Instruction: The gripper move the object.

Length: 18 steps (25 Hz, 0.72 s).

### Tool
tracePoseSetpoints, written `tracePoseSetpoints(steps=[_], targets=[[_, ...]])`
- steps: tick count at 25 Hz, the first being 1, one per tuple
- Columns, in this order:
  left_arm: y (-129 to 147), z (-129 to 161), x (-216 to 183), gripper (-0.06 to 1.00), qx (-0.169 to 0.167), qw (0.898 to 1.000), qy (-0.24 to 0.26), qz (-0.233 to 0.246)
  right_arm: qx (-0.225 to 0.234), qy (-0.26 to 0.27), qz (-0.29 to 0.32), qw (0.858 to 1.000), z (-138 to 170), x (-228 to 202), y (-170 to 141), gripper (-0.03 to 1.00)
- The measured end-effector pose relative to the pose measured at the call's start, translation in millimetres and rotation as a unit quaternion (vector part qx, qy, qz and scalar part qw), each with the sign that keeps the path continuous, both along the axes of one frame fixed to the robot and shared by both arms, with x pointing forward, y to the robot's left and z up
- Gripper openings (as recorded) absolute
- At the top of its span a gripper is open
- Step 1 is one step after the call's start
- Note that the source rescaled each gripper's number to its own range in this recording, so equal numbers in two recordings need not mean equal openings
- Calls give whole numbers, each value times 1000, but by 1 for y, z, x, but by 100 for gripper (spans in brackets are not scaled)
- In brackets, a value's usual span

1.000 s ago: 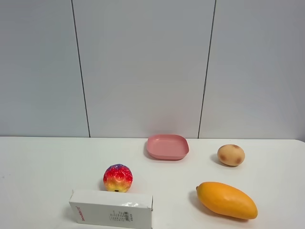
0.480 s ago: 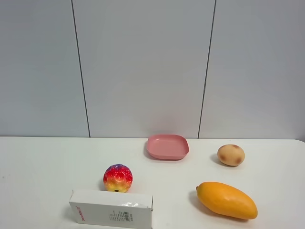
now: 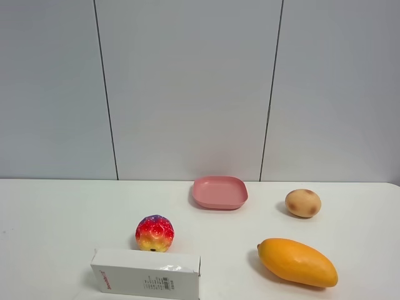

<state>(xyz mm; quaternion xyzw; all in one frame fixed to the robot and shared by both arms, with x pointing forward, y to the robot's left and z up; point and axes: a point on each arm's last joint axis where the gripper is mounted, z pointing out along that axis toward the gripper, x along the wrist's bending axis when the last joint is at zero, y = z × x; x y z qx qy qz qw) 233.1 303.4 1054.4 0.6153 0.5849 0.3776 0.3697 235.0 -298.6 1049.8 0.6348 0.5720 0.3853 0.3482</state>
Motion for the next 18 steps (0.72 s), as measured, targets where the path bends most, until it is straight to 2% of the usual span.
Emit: tracePoseSetpoints(steps=[18], targets=[[0,0,0,98,0,1000,0,0,0,0,0,1000,0,0,0,100]])
